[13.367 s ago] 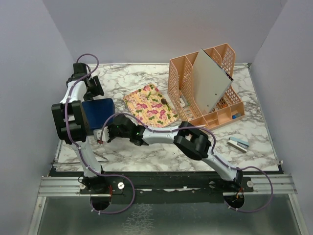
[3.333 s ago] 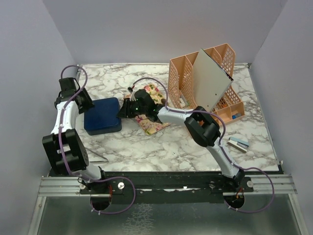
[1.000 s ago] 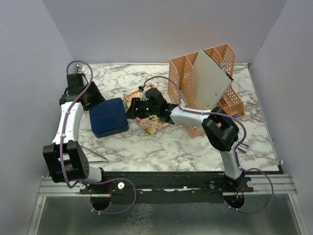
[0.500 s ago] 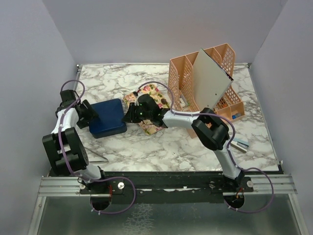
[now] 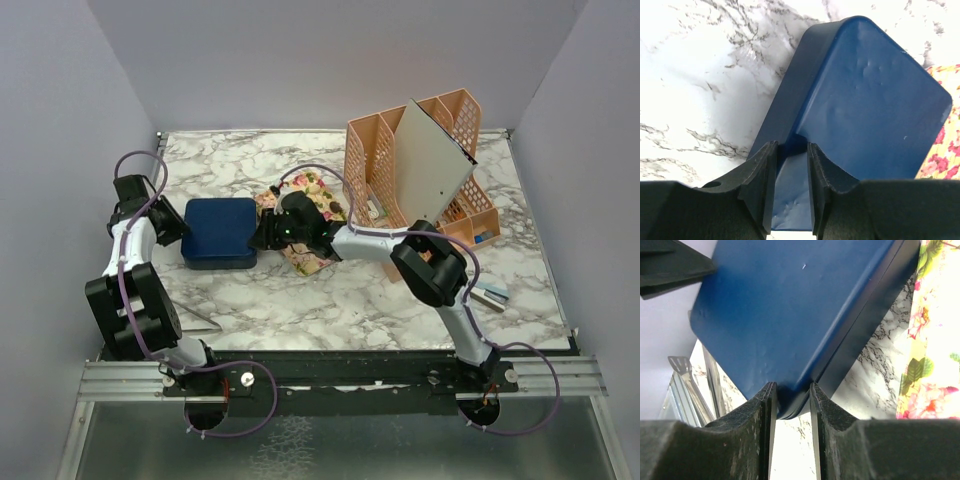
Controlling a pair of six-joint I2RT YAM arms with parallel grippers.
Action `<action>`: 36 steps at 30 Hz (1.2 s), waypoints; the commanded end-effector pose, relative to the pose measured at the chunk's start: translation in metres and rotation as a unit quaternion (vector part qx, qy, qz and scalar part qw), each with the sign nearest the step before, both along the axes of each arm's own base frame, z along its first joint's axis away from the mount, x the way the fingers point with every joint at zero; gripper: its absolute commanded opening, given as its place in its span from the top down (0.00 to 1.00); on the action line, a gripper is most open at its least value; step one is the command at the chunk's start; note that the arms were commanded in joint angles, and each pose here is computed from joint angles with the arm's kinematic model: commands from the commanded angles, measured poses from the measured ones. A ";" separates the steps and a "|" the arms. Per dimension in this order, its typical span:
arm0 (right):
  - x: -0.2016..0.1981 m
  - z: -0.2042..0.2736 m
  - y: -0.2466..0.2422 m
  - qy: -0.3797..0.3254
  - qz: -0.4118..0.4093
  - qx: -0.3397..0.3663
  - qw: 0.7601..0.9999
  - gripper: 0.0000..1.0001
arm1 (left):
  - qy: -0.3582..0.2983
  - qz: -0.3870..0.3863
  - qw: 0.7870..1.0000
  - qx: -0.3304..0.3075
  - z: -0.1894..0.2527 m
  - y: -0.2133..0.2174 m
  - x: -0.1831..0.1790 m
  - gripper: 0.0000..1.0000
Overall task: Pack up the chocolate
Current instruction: Adjust the packing box at the center of the board.
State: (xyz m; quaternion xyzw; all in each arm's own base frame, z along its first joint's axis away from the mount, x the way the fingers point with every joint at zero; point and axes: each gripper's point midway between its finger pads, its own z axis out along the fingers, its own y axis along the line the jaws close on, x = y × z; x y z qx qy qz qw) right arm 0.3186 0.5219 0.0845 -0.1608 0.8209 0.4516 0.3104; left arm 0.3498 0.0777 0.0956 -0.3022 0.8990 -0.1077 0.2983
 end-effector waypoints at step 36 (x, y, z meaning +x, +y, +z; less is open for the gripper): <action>-0.071 -0.163 -0.055 0.122 0.029 -0.184 0.975 0.89 | 0.031 -0.105 0.992 -0.070 -0.028 -0.103 -0.027 0.51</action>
